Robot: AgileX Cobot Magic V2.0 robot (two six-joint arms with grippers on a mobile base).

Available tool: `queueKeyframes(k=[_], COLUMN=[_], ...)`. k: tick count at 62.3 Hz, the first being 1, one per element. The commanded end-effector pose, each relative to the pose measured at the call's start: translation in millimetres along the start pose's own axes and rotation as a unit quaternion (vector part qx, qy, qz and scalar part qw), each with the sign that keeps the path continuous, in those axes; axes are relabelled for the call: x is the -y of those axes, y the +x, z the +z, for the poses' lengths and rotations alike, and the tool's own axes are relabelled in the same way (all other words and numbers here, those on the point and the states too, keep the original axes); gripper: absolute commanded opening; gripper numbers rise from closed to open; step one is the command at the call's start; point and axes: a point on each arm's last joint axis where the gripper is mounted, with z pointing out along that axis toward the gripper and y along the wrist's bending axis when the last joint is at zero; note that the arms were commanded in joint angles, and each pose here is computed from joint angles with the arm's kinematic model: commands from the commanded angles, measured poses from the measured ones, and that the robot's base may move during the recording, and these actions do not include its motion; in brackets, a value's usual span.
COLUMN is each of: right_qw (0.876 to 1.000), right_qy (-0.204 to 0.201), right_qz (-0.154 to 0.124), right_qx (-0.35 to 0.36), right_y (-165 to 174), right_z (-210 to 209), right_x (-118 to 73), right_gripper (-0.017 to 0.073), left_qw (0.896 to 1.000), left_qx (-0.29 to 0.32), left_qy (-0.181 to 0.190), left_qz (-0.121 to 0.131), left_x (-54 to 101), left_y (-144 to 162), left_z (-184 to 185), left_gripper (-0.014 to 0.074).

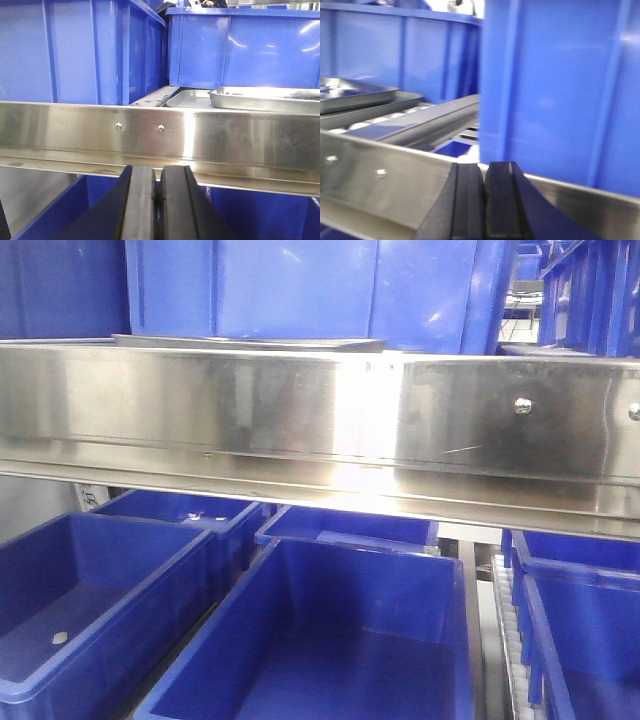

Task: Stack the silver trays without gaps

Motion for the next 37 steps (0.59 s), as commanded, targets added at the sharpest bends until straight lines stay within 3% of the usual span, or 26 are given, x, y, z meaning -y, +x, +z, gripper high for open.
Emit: queueKeyframes(k=[1,37], right_qw=[1.0,1.0], right_qy=[0.011,0.015], right_qz=[-0.002,-0.003], right_qx=[0.007,0.007], right_y=[-1.1,-1.2], right_z=[-0.4,-0.4], right_x=[1.2,1.7], right_gripper=[-0.0071,-0.0071], left_qw=[1.0,1.0], left_qx=[0.01,0.01], left_qy=[-0.002,-0.002], left_qz=[-0.001,-0.001], left_x=[-0.2,-0.2], left_y=[-2.0,-2.0], left_z=[-0.5,-0.5], left_gripper=[0.0004,0.0004])
